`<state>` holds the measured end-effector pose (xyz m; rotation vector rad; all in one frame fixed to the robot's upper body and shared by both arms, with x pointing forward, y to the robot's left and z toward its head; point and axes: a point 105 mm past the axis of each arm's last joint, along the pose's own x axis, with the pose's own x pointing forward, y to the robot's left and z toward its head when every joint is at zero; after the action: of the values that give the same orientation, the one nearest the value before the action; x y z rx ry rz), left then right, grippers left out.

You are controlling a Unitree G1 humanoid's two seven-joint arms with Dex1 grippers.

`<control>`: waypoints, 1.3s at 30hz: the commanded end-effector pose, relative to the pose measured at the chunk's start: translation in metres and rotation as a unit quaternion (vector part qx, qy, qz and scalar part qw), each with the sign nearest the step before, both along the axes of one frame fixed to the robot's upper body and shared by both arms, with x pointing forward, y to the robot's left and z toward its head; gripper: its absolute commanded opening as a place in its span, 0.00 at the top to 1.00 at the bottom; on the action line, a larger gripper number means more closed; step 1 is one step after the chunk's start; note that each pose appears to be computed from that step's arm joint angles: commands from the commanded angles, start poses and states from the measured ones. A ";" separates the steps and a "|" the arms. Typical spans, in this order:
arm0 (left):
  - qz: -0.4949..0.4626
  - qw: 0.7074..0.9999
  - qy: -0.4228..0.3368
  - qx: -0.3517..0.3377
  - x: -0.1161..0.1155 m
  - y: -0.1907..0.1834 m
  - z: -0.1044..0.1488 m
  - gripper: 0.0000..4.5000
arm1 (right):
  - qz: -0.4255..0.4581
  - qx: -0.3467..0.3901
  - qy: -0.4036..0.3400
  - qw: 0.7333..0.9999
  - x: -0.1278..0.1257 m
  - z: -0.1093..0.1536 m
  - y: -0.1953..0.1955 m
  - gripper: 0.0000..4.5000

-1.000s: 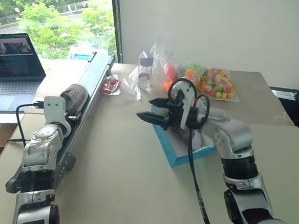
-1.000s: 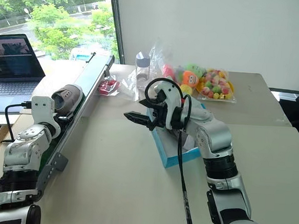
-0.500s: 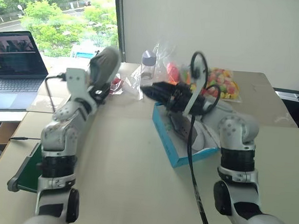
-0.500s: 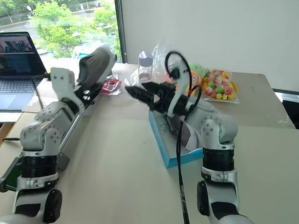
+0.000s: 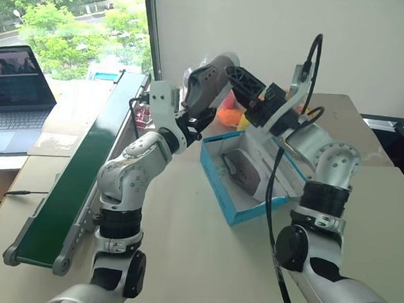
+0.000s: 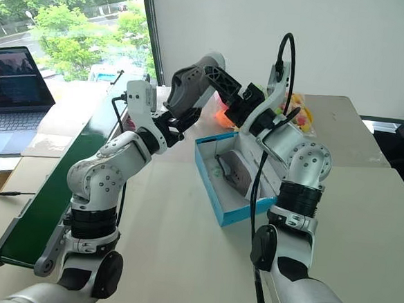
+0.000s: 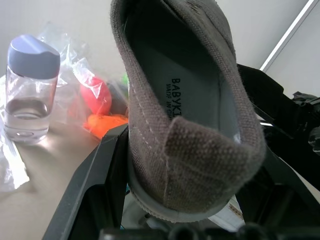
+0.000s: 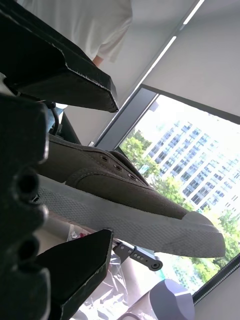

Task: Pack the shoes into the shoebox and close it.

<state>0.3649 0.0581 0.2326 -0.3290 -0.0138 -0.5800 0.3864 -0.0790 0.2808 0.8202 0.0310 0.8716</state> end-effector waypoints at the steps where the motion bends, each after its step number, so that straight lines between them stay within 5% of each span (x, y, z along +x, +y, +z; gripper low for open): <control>1: -0.066 0.997 -0.032 -0.004 -0.020 -0.022 0.019 0.46 | -0.004 0.008 -0.009 1.000 0.000 0.008 0.000 0.00; 15: -0.068 0.997 -0.045 0.012 -0.020 -0.017 0.031 0.46 | -0.029 -0.020 0.005 0.999 0.010 -0.005 -0.006 0.00; 27: -0.143 0.988 0.009 0.049 -0.037 -0.027 -0.003 0.46 | -0.024 -0.004 -0.016 1.000 0.012 0.004 -0.007 0.79; 28: -0.144 0.988 0.009 0.048 -0.037 -0.025 -0.003 0.35 | -0.025 -0.007 -0.017 1.000 0.012 0.004 -0.007 0.88; 32: -0.121 0.990 0.003 0.075 -0.033 -0.006 -0.005 0.01 | -0.052 -0.045 -0.043 0.997 0.013 0.009 -0.018 0.92; 39: -0.110 0.982 0.004 0.150 -0.038 0.035 -0.022 0.00 | -0.125 -0.334 -0.105 0.928 0.017 0.012 -0.063 0.92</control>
<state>0.3314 0.0935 0.2040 -0.0694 0.1598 -0.7581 0.4120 -0.1469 0.2689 0.2257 0.0848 0.5863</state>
